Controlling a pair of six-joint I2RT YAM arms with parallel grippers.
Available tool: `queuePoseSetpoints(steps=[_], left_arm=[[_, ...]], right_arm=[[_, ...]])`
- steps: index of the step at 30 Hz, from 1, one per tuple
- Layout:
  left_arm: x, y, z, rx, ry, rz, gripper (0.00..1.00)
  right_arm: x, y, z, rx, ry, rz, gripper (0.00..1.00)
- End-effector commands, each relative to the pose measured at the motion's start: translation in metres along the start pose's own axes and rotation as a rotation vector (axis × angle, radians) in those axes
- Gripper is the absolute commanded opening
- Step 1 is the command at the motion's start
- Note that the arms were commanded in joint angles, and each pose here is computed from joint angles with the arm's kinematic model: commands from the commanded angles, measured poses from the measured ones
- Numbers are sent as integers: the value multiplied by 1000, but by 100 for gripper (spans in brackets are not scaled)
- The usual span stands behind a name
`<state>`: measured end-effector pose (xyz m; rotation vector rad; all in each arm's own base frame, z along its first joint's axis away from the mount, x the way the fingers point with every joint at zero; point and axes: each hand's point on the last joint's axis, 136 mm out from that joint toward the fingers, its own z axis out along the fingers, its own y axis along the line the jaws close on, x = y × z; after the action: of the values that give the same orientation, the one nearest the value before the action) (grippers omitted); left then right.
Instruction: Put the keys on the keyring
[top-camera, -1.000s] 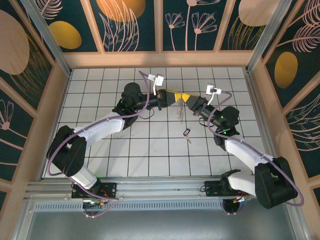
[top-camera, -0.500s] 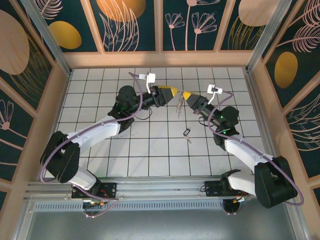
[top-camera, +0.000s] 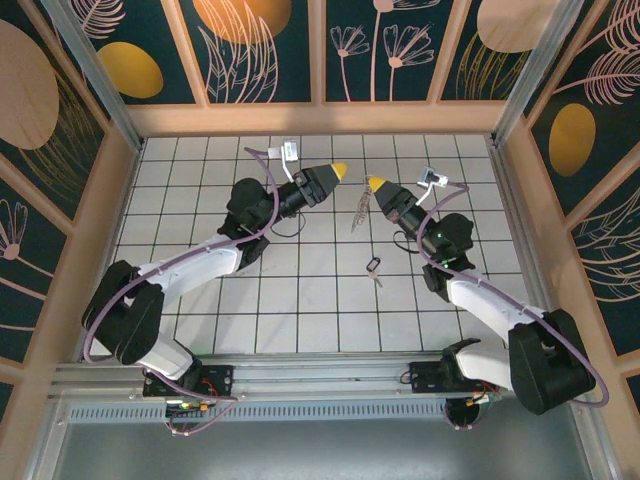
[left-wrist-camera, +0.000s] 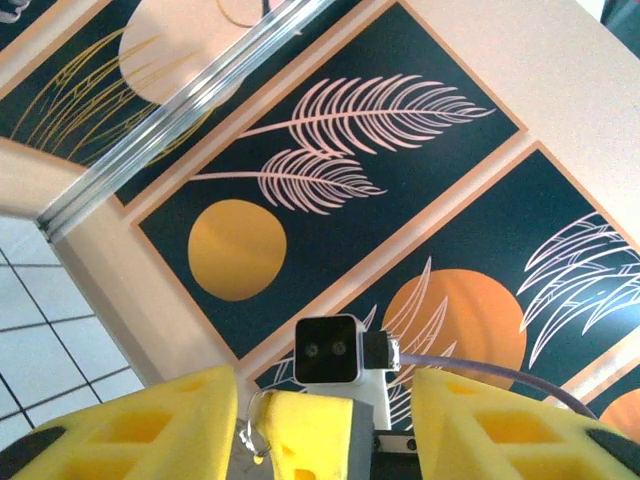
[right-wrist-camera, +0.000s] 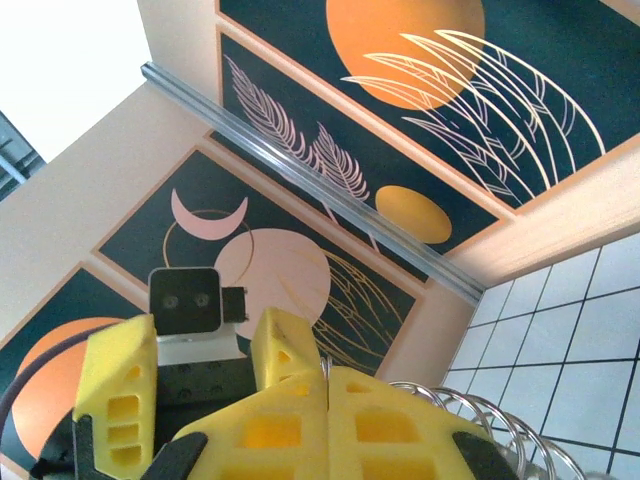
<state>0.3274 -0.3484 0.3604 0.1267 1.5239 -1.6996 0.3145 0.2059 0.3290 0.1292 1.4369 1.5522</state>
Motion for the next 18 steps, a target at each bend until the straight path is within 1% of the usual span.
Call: queuePoseSetpoints(steps=[1, 7, 18], left_arm=[[8, 0, 1, 35, 5, -27, 47], [16, 8, 3, 31, 14, -45, 46], [21, 10, 8, 42, 32, -50, 46]], right_arm=[[-16, 28, 7, -90, -57, -23, 0], [-14, 29, 12, -99, -50, -19, 0], [-9, 31, 18, -111, -36, -18, 0]])
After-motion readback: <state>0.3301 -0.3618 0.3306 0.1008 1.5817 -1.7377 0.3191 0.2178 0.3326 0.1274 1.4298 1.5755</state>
